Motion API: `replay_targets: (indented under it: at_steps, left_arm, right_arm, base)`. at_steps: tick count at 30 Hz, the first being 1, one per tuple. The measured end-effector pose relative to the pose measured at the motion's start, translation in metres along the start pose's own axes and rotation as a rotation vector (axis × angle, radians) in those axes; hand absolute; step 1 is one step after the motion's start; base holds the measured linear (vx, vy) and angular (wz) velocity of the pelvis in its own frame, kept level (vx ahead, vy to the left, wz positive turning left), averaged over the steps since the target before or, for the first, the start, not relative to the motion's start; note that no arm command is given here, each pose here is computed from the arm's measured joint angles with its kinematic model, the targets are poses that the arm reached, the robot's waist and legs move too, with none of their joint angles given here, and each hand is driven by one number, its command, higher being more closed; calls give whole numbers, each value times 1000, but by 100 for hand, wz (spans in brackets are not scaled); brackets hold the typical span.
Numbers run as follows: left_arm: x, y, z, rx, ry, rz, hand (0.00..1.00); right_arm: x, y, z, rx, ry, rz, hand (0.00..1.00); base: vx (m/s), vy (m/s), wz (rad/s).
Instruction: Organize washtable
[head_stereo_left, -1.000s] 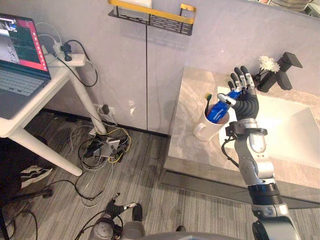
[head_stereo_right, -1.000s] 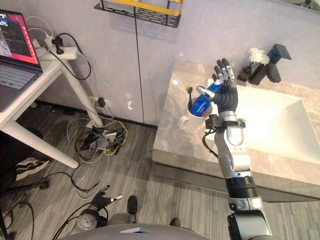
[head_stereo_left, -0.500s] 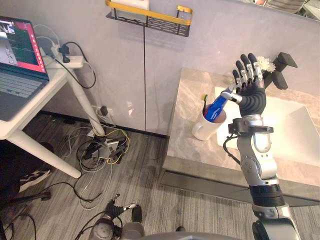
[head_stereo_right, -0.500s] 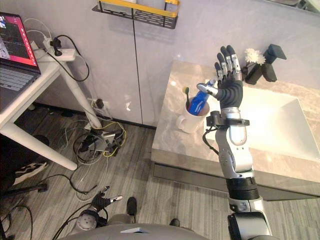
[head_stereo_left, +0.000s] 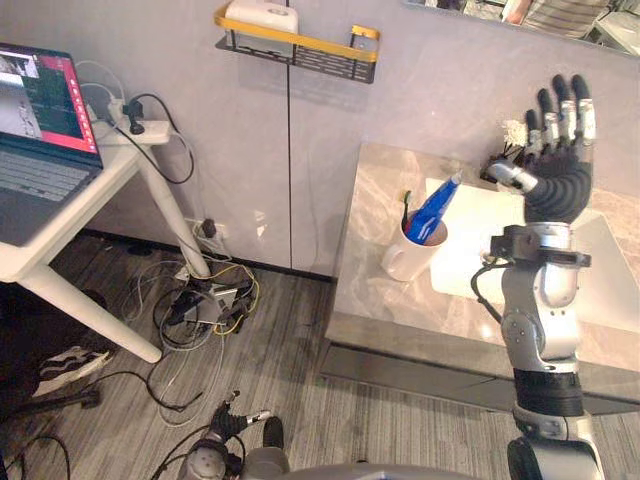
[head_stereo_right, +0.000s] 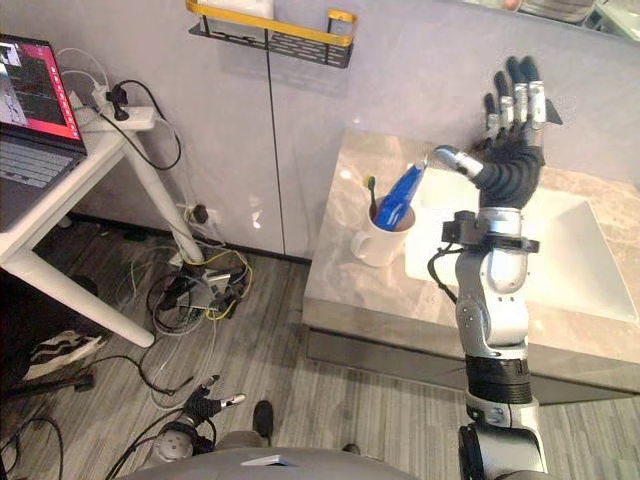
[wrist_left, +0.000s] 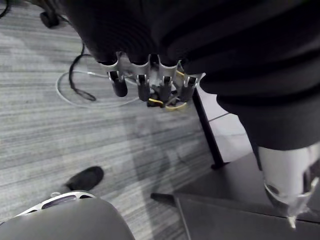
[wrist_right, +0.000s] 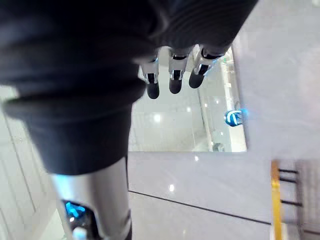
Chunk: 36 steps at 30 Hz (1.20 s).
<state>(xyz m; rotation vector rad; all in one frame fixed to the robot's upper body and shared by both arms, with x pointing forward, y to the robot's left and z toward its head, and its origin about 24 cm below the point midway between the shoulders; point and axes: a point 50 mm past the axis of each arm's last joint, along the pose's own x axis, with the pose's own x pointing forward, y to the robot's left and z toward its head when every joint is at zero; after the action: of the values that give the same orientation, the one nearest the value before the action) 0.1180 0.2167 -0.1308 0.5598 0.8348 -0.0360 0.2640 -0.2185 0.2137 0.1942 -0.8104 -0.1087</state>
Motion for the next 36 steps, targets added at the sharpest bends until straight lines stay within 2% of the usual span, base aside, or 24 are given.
replay_targets:
  at_steps: [9, 17, 23, 27, 28, 36]
  left_arm:
    - [-4, -10, -3, 12, 9, -34, 0]
    - [-4, -16, 1, 33, -5, -53, 0]
    - [-3, -25, 14, -6, -44, -58, 0]
    - [-4, -36, 20, -16, -59, -74, 0]
    - [-4, -40, 22, -15, -66, -80, 0]
    - [-4, -41, 26, 31, -88, -61, 0]
  right_arm:
    - [-23, -67, 55, -191, -187, -255, 0]
    - [-69, -90, 75, -304, -168, -392, 0]
    - [-127, -102, 55, -328, 37, -588, 0]
    - [-174, -111, 28, -366, 275, -727, 0]
    - [-191, -113, 15, -383, 404, -741, 0]
    - [-230, -95, -1, -379, 646, -714, 0]
  base:
    - [3, 5, 0]
    - [-1, 3, -3]
    - [23, 4, -9]
    - [30, -4, -8]
    - [14, -2, -10]
    - [18, -6, -11]
